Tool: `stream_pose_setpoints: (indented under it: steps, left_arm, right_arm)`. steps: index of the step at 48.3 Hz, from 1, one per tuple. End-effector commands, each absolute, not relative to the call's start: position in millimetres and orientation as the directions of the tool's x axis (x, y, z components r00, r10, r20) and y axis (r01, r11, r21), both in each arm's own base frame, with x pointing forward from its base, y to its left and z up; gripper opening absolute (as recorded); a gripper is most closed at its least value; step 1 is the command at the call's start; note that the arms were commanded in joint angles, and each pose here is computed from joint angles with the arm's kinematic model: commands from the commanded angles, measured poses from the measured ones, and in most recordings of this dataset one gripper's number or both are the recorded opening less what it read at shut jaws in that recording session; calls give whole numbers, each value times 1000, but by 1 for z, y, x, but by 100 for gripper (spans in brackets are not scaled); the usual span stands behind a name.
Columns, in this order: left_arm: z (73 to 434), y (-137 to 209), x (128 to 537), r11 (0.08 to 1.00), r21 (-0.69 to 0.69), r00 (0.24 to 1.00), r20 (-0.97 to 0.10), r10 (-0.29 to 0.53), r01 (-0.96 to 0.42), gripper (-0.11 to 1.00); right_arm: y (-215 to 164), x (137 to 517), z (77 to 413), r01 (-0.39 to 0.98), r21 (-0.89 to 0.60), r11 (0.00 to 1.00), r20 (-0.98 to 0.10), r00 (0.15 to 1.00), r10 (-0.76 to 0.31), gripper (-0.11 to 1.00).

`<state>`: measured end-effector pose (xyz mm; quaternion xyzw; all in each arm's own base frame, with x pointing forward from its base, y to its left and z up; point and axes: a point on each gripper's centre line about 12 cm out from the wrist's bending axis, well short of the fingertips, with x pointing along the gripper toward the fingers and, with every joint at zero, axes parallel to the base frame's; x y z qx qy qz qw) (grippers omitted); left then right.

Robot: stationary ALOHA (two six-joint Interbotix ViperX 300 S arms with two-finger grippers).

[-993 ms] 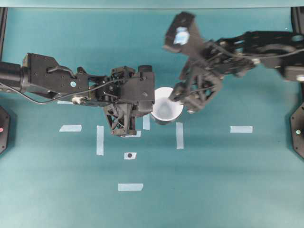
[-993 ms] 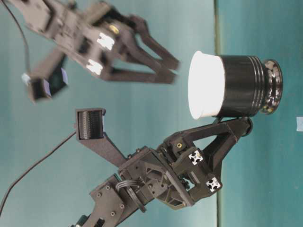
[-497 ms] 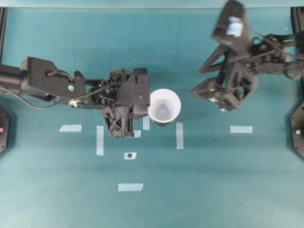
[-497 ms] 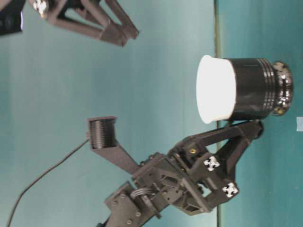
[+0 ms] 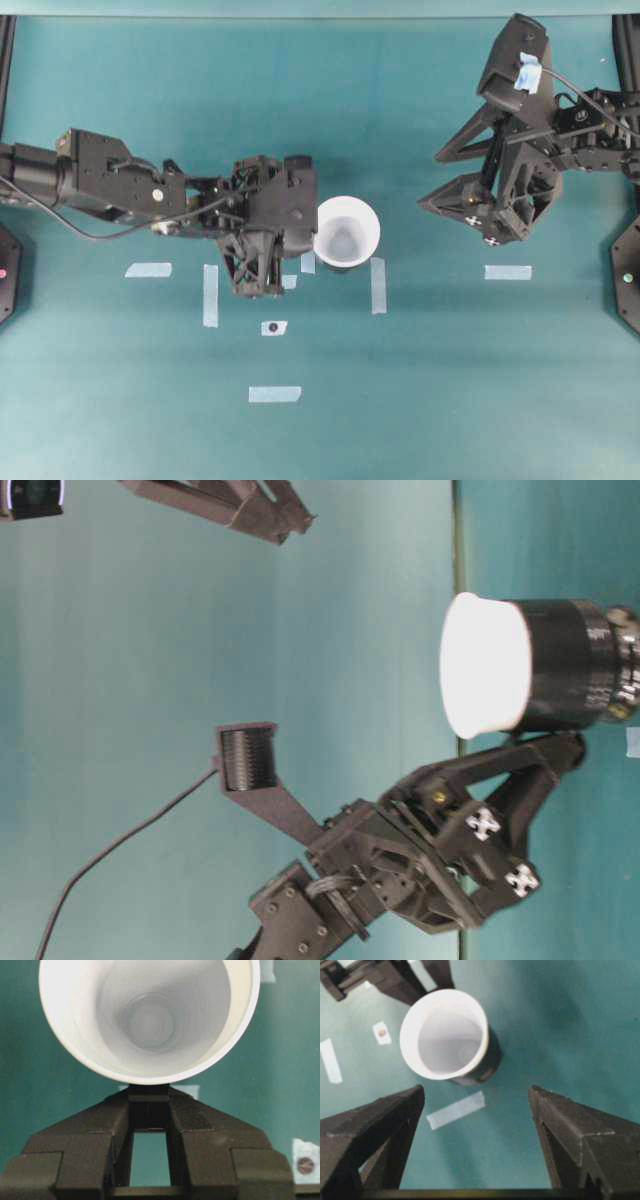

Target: Holding the cup holder with the left arm, the right arm places the cup into the cup holder.

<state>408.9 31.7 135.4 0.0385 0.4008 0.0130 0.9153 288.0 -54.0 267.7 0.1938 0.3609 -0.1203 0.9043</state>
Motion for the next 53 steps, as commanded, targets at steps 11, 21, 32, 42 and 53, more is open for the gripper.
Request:
stream_pose_setpoints:
  steps: [11,21,32,42,53]
  left_arm:
    - [141,28,411,996,85,696,-717,49,18,21]
    - [135,31,409,996,85,684,-727,54,11,21]
    - [129,32,409,996,84,673,-738,55,11,21]
    - [128,32,410,996,86,686,-725,55,11,21]
    - [130,32,411,996,93,698,-714,55,17,21]
  right_arm:
    - [-53,288,272,356,277,893,-675,733,-83,88]
    - [-53,288,271,356,275,893,-674,734,-84,88]
    - [-54,288,271,356,276,893,-673,735,-85,88]
    - [-54,288,270,357,276,892,-675,733,-84,88]
    - [-54,288,270,358,279,891,-676,732,-83,88]
